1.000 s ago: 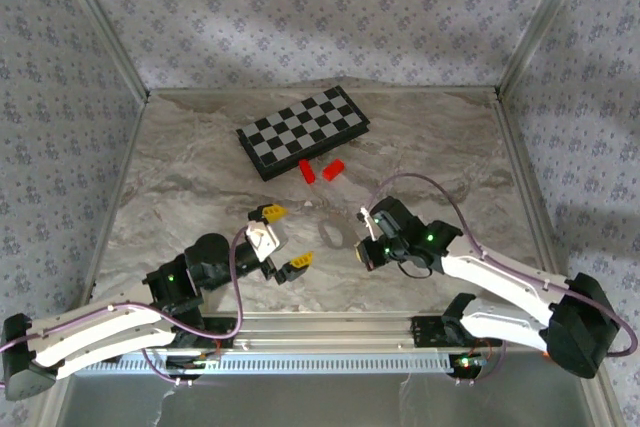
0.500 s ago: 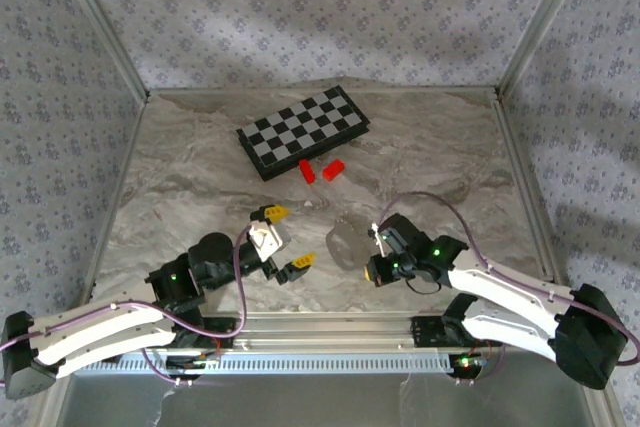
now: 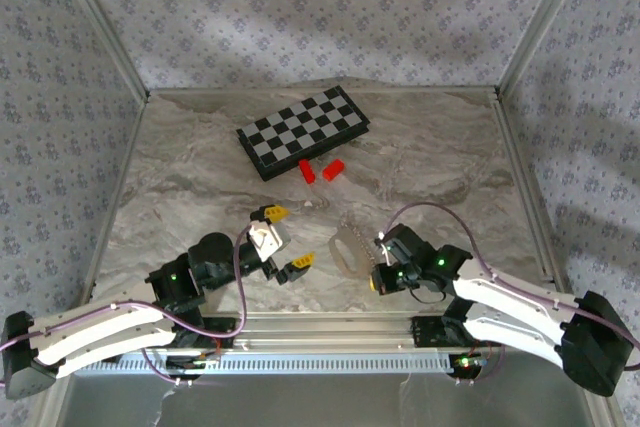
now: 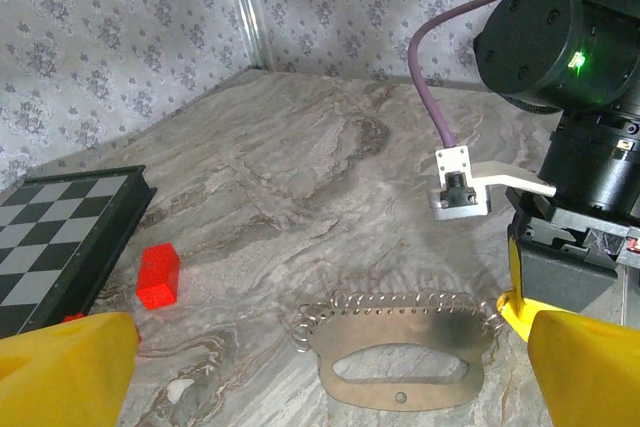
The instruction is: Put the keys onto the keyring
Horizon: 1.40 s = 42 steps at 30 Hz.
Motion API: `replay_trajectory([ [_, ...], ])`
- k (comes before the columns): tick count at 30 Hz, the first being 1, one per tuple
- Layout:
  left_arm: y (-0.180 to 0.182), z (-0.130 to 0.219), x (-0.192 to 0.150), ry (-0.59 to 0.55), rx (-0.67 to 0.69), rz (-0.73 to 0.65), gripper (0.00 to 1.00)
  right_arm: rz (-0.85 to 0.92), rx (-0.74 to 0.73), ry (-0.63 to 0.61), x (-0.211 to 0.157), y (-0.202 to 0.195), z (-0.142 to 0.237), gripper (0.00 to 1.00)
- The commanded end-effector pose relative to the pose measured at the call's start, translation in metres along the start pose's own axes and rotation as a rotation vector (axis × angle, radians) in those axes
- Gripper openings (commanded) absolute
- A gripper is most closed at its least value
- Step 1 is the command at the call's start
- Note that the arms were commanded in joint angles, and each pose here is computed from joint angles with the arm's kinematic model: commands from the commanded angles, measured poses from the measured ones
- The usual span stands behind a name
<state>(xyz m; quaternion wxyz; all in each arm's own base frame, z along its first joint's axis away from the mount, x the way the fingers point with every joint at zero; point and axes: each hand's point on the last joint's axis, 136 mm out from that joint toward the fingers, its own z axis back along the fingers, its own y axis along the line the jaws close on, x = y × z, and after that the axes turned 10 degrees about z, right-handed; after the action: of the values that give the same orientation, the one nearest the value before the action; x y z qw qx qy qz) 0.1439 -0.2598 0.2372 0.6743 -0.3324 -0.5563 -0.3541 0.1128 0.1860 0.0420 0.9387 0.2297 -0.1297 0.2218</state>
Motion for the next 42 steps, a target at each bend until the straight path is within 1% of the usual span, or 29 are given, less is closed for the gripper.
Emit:
replay_trajectory([
  [1,0.0,0.0,0.009,-0.043,0.0,0.006,0.99,-0.04,-0.018,0.007,-0.006,-0.004,-0.002,0.0],
  [11,0.001,-0.003,0.006,-0.033,0.004,0.008,0.99,-0.061,-0.033,0.008,-0.011,-0.008,-0.005,0.0],
  [13,0.001,-0.004,0.005,-0.028,0.005,0.011,1.0,-0.065,-0.032,0.001,-0.011,-0.008,-0.004,0.03],
  [19,0.009,-0.003,0.006,-0.031,0.047,0.028,0.99,-0.072,-0.041,-0.039,-0.008,-0.01,0.003,0.22],
  [22,0.016,-0.002,0.007,-0.033,0.081,0.035,1.0,-0.075,-0.045,-0.066,-0.006,-0.011,0.009,0.33],
  [24,0.018,-0.001,0.007,-0.028,0.092,0.038,0.99,-0.076,-0.044,-0.088,-0.003,-0.011,0.014,0.42],
  [27,0.025,-0.001,0.007,-0.009,0.136,0.044,1.0,-0.076,-0.048,-0.132,0.003,-0.011,0.023,0.5],
  [30,0.043,0.002,0.008,0.011,0.236,0.06,1.0,-0.062,-0.07,-0.166,0.007,-0.013,0.035,0.58],
  [33,0.073,0.011,0.006,0.02,0.4,0.105,1.0,-0.007,-0.11,-0.244,0.021,-0.016,0.052,0.64],
  [34,0.084,0.015,0.004,0.023,0.457,0.128,1.0,0.008,-0.114,-0.283,0.027,-0.015,0.058,0.68],
  [35,0.094,0.02,0.002,0.026,0.507,0.146,1.0,0.016,-0.122,-0.326,0.034,-0.016,0.064,0.77],
  [36,0.102,0.025,0.0,0.029,0.545,0.164,1.0,0.015,-0.131,-0.358,0.038,-0.017,0.069,0.94],
  [37,0.11,0.03,-0.001,0.026,0.585,0.182,1.0,0.041,-0.143,-0.384,0.042,-0.018,0.073,1.0],
  [40,0.125,0.044,-0.004,0.009,0.658,0.212,1.0,0.071,-0.216,-0.472,0.054,-0.028,0.088,1.0],
  [42,0.137,0.059,-0.003,-0.01,0.725,0.21,1.0,0.074,-0.273,-0.538,0.063,-0.036,0.1,0.99],
])
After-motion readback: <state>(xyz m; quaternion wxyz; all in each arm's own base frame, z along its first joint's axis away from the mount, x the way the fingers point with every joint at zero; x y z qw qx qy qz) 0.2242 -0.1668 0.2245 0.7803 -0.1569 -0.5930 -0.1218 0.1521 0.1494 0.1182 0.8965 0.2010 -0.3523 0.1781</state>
